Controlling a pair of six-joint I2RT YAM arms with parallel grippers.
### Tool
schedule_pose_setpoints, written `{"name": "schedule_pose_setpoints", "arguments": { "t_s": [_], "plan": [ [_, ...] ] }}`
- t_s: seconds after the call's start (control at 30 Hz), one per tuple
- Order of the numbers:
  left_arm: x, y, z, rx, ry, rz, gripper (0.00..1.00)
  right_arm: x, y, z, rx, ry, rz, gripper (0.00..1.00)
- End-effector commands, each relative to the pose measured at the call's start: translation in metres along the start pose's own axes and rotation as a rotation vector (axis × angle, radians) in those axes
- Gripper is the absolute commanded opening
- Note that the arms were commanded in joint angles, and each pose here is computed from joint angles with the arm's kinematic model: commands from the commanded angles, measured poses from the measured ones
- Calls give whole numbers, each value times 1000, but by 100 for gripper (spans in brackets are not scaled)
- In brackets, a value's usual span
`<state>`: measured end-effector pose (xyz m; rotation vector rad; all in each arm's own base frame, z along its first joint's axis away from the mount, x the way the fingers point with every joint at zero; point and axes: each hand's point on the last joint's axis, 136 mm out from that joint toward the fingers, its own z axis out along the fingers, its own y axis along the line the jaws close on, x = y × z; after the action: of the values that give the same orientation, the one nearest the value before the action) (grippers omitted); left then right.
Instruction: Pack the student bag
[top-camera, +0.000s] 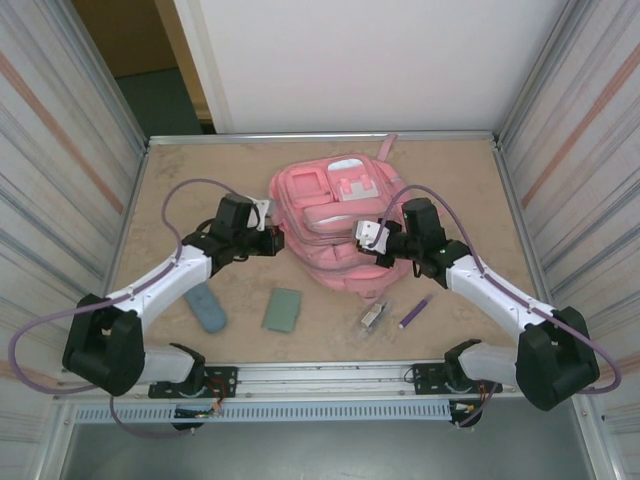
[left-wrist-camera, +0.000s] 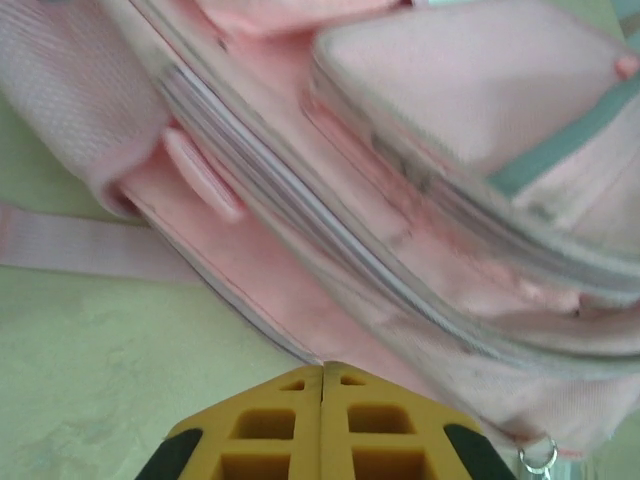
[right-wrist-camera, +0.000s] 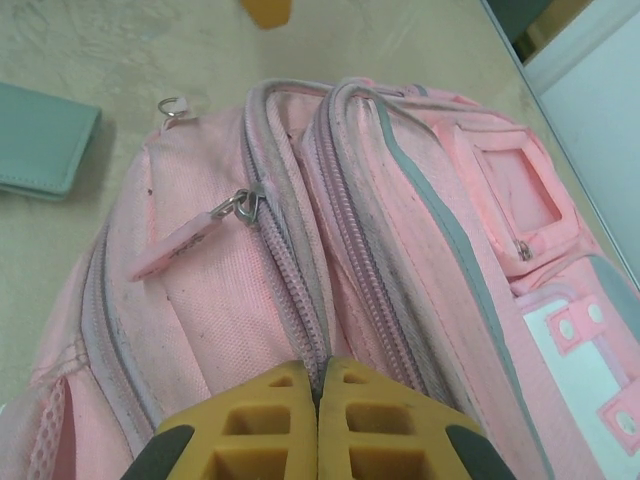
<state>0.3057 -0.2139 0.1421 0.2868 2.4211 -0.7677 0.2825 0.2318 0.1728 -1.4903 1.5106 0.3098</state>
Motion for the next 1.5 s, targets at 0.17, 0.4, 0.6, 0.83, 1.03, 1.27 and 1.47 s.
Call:
{"name": "schedule_pose_setpoints", "arguments": {
  "t_s": [0.17, 0.4, 0.6, 0.83, 1.03, 1.27, 1.47],
  "plan": [
    [8, -110, -13, 306, -32, 286, 40, -27, -13, -5, 27, -87, -13, 2],
    [3, -109, 3, 177, -46, 164, 43, -36, -13, -6, 14, -121, 16, 2],
    [11, -120, 27, 203, 27, 170, 39, -41, -11, -6, 4, -135, 19, 2],
    [11, -137, 36, 251, 56, 165, 38, -39, -7, 0, 26, -90, -6, 2],
    [14, -121, 47, 172, 54, 119, 19, -45, 3, 12, 34, -100, -13, 1],
    [17, -89, 31, 51, 58, 139, 0, -19, -2, 13, 95, 26, -35, 1],
    [22, -13, -3, -225, 34, 95, 0, -2, -10, 0, 147, 85, -74, 0]
  ]
}}
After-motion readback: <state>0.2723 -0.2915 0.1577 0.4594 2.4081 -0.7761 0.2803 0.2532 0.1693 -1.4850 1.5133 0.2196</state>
